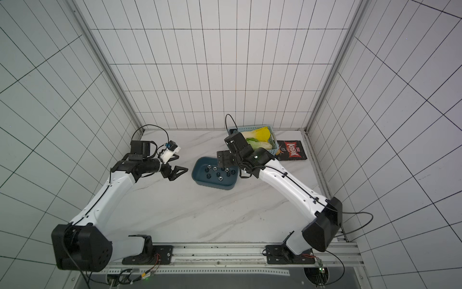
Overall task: Put the nuts on the desktop into the storage box
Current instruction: Place the nut in the storage box, then reset both arms
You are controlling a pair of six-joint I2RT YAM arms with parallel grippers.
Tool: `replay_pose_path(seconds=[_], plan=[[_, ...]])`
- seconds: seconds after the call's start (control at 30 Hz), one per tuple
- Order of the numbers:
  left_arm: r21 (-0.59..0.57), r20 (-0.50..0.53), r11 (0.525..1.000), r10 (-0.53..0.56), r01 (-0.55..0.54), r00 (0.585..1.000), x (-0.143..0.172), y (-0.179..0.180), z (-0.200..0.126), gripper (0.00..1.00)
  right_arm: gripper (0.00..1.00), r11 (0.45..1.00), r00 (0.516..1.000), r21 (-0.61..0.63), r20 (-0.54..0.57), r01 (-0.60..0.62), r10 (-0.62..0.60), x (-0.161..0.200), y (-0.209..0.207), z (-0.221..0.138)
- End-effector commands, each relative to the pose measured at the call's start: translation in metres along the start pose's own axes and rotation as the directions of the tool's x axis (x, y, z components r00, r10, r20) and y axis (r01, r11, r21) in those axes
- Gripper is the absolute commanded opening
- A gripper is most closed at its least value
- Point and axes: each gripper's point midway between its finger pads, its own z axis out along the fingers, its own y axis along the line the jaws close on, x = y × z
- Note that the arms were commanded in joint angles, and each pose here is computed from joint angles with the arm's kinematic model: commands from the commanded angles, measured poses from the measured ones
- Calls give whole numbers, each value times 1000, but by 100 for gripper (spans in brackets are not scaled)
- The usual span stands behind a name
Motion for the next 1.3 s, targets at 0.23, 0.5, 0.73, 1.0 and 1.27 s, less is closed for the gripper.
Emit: replay_pose_path(seconds=[0.23,0.5,0.73,1.0,1.27], plan=[[-317,31,907,-282,277,959,-3,51,-33,98,100,978,903,140,381,157,-199,28,-66,-78],[-281,25,912,-306,300,952,26,44,-21,98,99,964,754,228,608,133,-248,88,-111,-99],[-311,52,908,-278,280,959,57,51,-2,97,100,916,730,396,607,65,-315,117,-151,-95],[-386,95,895,-202,223,975,84,64,15,97,100,886,813,461,535,-51,-231,126,-194,-60],[-440,193,878,-110,186,975,90,74,28,97,100,854,881,509,447,-107,-156,130,-253,-30]])
